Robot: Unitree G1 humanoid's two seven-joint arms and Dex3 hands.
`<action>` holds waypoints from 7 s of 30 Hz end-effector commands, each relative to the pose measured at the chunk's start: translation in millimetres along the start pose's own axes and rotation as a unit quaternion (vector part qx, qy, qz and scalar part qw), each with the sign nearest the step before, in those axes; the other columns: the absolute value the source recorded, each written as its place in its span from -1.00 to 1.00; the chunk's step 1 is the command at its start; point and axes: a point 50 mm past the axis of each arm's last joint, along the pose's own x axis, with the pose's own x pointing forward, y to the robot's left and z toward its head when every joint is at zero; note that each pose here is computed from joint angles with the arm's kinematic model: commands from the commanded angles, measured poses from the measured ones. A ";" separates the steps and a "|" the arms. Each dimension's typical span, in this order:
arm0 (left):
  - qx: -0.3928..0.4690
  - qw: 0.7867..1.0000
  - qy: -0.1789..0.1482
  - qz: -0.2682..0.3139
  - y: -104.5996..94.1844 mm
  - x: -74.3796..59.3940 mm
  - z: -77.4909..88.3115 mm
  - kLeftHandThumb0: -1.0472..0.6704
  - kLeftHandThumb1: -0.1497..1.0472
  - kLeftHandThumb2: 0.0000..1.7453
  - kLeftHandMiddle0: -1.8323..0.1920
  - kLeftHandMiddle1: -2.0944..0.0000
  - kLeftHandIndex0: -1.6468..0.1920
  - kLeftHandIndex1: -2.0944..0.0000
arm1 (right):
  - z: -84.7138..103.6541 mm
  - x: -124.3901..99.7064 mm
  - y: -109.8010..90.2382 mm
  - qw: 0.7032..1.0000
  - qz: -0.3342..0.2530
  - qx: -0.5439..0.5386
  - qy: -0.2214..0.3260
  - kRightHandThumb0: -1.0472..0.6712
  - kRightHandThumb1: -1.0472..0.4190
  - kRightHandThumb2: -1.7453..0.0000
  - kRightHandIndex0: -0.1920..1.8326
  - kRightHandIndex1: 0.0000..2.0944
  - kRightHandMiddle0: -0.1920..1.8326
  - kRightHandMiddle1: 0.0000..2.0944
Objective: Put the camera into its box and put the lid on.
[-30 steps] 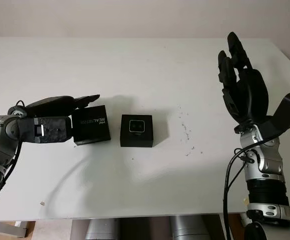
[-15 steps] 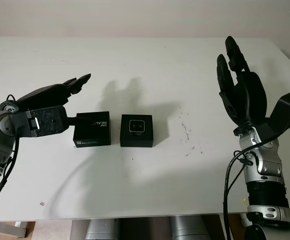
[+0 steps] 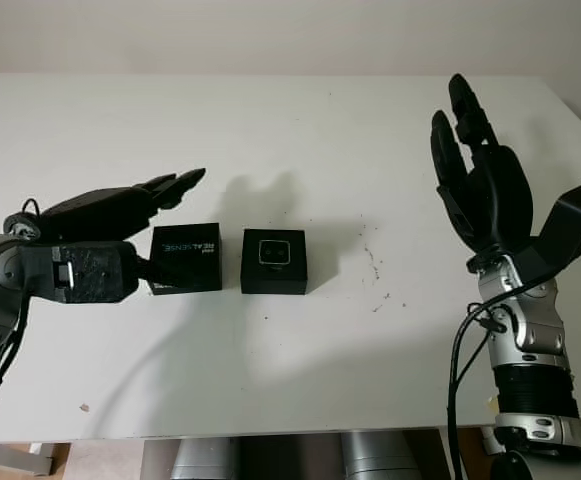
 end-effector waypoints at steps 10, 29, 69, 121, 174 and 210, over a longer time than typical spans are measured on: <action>0.054 0.999 0.007 0.000 -3.9 -0.6 6.2 -0.97 0.91 -0.94 0.87 0.93 0.91 0.94 | 1.8 -0.6 -1.1 1.000 0.003 0.000 -0.003 -0.46 -1.00 0.60 -0.88 -0.95 -0.84 -0.95; 0.090 0.995 0.039 0.017 -8.4 14.6 -4.6 -0.87 0.89 -0.94 0.80 0.93 0.86 0.93 | 3.4 0.4 1.1 1.000 -0.001 -0.001 -0.005 -0.46 -1.00 0.59 -0.86 -0.95 -0.83 -0.95; 0.180 0.982 0.035 0.038 -36.7 19.6 -2.8 -0.36 0.57 -0.93 0.21 0.84 0.28 0.84 | 3.5 -0.8 -0.1 1.000 -0.003 -0.001 -0.011 -0.48 -1.00 0.63 -0.85 -0.94 -0.81 -0.94; -0.012 0.990 0.087 0.106 46.6 18.8 48.8 -0.03 0.92 -0.94 0.43 -0.77 0.49 -0.63 | -6.0 -4.8 19.1 1.000 0.004 0.006 -0.004 -0.50 -1.00 0.67 -0.80 -0.94 -0.77 -0.94; -0.109 0.991 0.045 0.061 31.7 69.4 76.3 0.04 1.00 -0.93 0.52 -0.89 0.65 -0.68 | -12.8 -15.9 27.5 1.000 -0.023 0.015 -0.014 -0.55 -1.00 0.70 -0.82 -0.94 -0.78 -0.94; -0.087 0.996 0.011 0.007 24.0 84.2 88.4 0.02 0.97 -0.94 0.55 -0.74 0.61 -0.63 | -15.3 -17.9 30.0 0.999 -0.036 0.036 -0.012 -0.55 -1.00 0.72 -0.84 -0.95 -0.78 -0.95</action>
